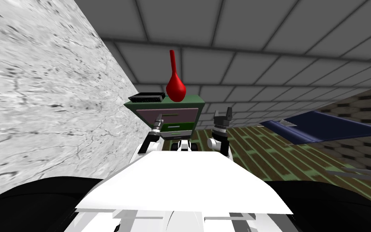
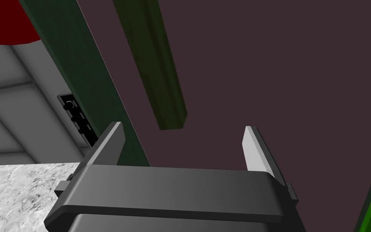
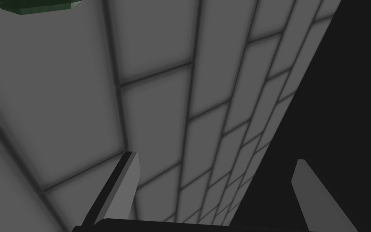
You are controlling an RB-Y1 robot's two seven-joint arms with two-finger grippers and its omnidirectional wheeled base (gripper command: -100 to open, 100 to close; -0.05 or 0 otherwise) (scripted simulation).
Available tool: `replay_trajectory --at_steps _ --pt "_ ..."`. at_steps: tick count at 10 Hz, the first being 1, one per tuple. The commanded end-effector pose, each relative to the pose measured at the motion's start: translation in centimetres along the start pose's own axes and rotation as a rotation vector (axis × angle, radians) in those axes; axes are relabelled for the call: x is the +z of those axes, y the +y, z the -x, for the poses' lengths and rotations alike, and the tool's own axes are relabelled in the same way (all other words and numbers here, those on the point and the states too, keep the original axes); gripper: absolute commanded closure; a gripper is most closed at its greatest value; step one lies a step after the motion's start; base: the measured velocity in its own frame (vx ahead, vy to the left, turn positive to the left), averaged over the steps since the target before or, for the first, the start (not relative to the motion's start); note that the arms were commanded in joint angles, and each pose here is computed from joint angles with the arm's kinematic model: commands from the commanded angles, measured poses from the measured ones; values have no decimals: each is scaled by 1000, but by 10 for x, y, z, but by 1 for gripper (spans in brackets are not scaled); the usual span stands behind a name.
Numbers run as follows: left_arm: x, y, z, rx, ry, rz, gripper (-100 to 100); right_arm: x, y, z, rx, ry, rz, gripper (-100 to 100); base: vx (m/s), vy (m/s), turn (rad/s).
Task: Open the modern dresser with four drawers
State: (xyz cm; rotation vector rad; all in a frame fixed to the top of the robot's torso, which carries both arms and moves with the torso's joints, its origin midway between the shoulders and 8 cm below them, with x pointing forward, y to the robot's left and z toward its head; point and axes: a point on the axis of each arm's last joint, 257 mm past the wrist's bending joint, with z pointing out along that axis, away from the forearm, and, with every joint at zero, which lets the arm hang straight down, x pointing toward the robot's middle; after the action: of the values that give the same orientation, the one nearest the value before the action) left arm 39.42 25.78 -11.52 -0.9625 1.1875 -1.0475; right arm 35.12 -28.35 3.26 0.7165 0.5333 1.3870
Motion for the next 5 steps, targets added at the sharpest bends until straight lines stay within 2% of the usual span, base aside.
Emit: replay_trajectory --at_steps 1,3,4,5 --pt "-1 8 -4 -23 -4 46 -100 0 0 0 0 0 0 0 -16 -14 -47" --pt "-2 0 -2 -17 -6 39 -100 0 0 0 0 0 0 0 36 6 -18" --pt "-1 3 -3 -18 -4 37 -100 0 0 0 0 0 0 0 51 14 -8" --pt "-1 3 -3 -18 -5 38 100 0 0 0 0 0 0 0 7 2 2"
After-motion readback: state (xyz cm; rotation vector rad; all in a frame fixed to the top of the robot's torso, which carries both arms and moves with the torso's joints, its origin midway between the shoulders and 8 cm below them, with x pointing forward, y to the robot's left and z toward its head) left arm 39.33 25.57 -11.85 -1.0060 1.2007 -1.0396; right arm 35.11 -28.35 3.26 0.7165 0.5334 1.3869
